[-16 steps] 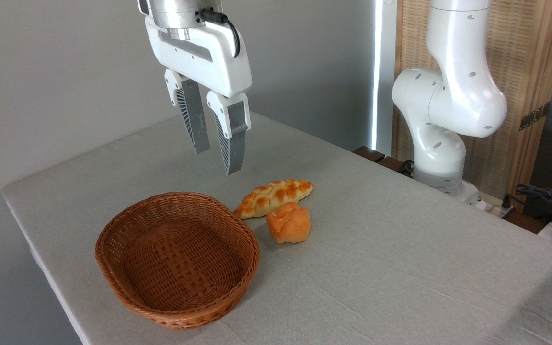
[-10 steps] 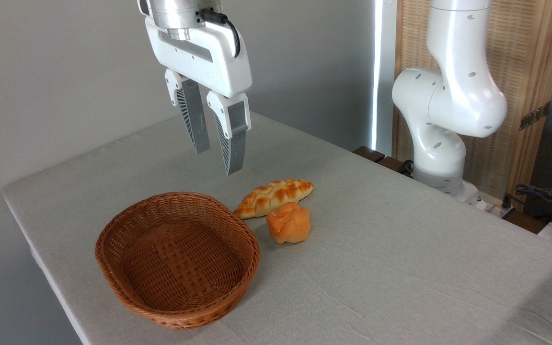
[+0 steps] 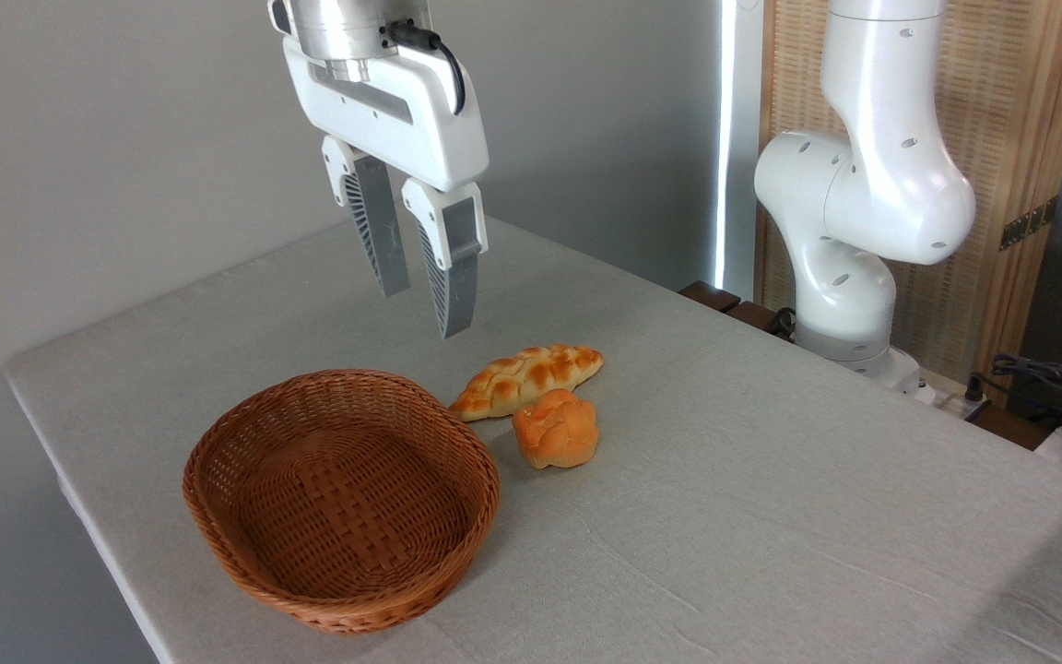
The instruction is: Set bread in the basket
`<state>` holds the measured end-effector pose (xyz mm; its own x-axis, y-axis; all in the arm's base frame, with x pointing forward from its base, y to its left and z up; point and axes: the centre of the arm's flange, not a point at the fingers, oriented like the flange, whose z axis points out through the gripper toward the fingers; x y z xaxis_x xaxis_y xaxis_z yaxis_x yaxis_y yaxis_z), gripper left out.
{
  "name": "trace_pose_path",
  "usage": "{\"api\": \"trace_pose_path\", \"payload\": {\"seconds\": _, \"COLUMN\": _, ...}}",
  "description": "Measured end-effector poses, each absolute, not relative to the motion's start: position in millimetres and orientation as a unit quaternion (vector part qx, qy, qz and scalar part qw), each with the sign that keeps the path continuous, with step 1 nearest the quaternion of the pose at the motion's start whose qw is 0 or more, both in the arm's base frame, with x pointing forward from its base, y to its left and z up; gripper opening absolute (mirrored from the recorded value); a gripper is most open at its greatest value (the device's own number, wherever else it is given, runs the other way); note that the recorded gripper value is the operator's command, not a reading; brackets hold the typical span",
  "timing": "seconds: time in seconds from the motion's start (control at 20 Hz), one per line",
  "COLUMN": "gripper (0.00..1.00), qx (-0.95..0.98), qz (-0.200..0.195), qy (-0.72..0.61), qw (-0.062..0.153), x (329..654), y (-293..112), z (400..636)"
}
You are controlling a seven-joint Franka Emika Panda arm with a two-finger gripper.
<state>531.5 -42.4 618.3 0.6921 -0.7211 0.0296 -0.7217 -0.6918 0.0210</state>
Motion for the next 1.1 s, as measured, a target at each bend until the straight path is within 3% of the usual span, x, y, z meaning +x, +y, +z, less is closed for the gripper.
{"api": "trace_pose_path", "payload": {"seconds": 0.3, "gripper": 1.00, "qx": 0.912, "qz": -0.017, "qy": -0.409, "qw": 0.024, "x": 474.3, "y": -47.4, "z": 574.8}}
{"api": "trace_pose_path", "payload": {"seconds": 0.7, "gripper": 1.00, "qx": 0.900, "qz": -0.032, "qy": -0.434, "qw": 0.012, "x": 436.7, "y": -55.9, "z": 456.6}}
{"api": "trace_pose_path", "payload": {"seconds": 0.95, "gripper": 0.99, "qx": 0.895, "qz": -0.050, "qy": -0.443, "qw": 0.000, "x": 428.4, "y": -52.8, "z": 433.5}}
{"api": "trace_pose_path", "payload": {"seconds": 1.1, "gripper": 0.72, "qx": 0.894, "qz": -0.053, "qy": -0.445, "qw": -0.001, "x": 425.4, "y": -52.9, "z": 425.3}}
